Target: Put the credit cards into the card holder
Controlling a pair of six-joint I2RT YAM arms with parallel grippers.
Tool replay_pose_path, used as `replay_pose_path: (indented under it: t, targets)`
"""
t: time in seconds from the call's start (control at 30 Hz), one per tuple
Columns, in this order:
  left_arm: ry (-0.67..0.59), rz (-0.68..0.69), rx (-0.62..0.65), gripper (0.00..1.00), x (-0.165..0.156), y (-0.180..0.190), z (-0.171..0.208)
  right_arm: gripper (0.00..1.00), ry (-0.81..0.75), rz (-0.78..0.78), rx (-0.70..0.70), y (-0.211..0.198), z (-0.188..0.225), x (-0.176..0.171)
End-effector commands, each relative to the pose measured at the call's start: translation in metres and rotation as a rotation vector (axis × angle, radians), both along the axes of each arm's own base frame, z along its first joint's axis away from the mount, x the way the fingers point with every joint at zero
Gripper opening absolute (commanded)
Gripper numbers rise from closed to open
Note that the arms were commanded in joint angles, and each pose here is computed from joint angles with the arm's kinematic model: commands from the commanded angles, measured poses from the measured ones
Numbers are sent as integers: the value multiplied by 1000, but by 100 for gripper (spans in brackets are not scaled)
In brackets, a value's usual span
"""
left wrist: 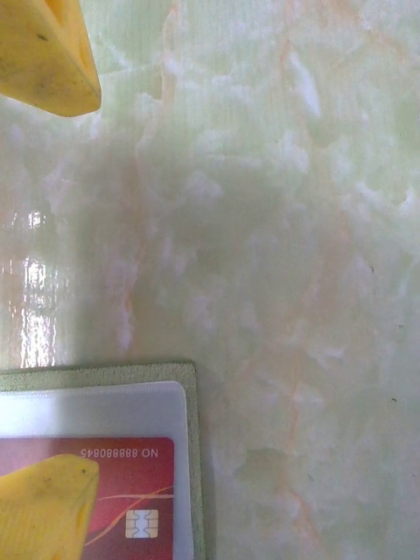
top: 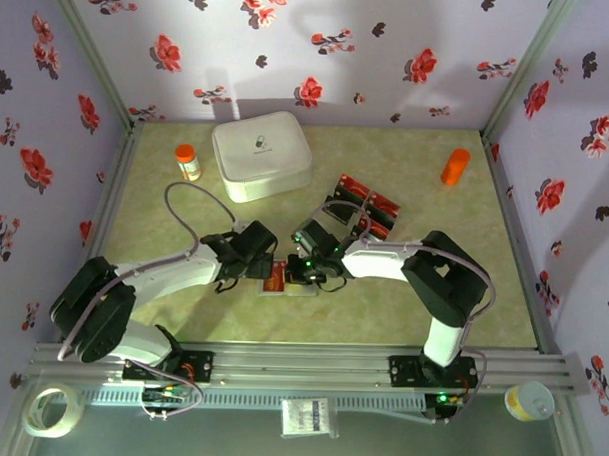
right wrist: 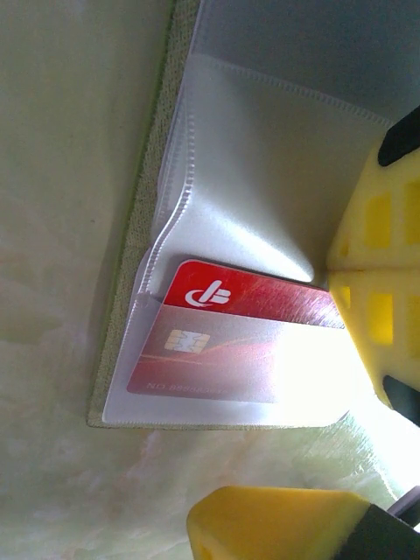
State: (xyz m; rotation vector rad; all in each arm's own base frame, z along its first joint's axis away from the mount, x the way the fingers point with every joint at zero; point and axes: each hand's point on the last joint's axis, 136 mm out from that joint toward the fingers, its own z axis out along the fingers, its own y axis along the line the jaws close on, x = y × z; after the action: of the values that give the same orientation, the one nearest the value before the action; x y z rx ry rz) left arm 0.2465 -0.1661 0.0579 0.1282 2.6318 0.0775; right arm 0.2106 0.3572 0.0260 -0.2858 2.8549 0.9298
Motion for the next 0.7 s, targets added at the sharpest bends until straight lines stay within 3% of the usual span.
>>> replay_pose_path:
  t: [0.0, 0.33, 0.67]
  targets:
    - [20, 30, 47, 100, -9, 18, -10, 5, -22, -13, 2, 0, 9, -1]
    - [64, 48, 74, 100, -20, 29, -36, 5, -90, 0, -16, -5, 36, 5]
    - [62, 40, 76, 100, -18, 28, -34, 4, -82, 0, -20, 7, 26, 13]
